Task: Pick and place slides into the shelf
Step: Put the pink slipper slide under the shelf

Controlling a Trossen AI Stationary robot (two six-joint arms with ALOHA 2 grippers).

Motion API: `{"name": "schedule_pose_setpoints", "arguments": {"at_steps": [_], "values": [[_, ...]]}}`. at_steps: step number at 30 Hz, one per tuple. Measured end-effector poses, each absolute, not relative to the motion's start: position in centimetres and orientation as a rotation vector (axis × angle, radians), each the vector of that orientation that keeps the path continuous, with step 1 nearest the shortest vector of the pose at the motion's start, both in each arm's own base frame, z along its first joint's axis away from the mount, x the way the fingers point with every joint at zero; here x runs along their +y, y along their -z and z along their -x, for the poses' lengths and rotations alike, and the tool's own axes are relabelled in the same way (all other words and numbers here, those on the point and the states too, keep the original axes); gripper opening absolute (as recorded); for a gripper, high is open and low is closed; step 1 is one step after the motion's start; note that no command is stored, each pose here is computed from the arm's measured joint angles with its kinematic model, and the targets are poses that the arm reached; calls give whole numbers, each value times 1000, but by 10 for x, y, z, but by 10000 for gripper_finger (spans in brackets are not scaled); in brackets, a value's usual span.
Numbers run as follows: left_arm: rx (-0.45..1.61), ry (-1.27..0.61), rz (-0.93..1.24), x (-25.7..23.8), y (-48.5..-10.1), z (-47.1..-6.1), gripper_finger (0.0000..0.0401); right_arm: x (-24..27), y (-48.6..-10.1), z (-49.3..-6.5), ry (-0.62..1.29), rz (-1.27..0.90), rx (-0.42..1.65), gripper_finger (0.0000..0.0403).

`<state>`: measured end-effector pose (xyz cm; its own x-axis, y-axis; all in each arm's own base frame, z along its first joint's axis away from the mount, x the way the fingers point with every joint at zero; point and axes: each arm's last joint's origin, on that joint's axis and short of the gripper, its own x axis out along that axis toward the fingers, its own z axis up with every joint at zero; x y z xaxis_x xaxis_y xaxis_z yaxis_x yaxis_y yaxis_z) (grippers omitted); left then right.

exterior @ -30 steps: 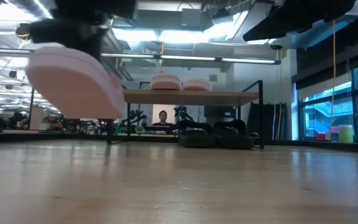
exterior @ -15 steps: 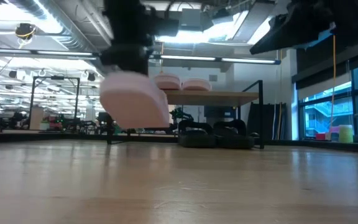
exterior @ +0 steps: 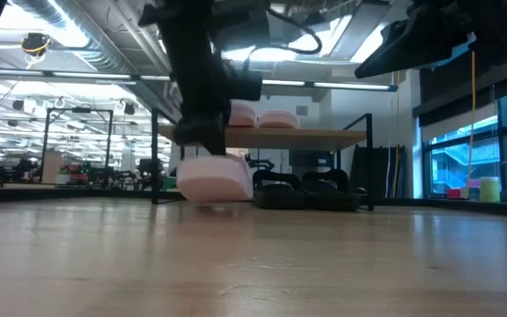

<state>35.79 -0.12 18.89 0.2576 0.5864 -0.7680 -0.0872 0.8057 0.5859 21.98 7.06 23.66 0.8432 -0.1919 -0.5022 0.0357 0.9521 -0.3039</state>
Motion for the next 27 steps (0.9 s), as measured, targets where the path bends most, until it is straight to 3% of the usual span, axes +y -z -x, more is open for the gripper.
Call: {"name": "schedule_pose_setpoints", "arguments": {"at_steps": [8,27], "values": [[1231,-504,-495,27,-173,-355,0,71,-237,-220,122,289,556,180],[1159,-586,-428,65,-176,-360,0,71,-237,-220,123,287,556,180]]}}
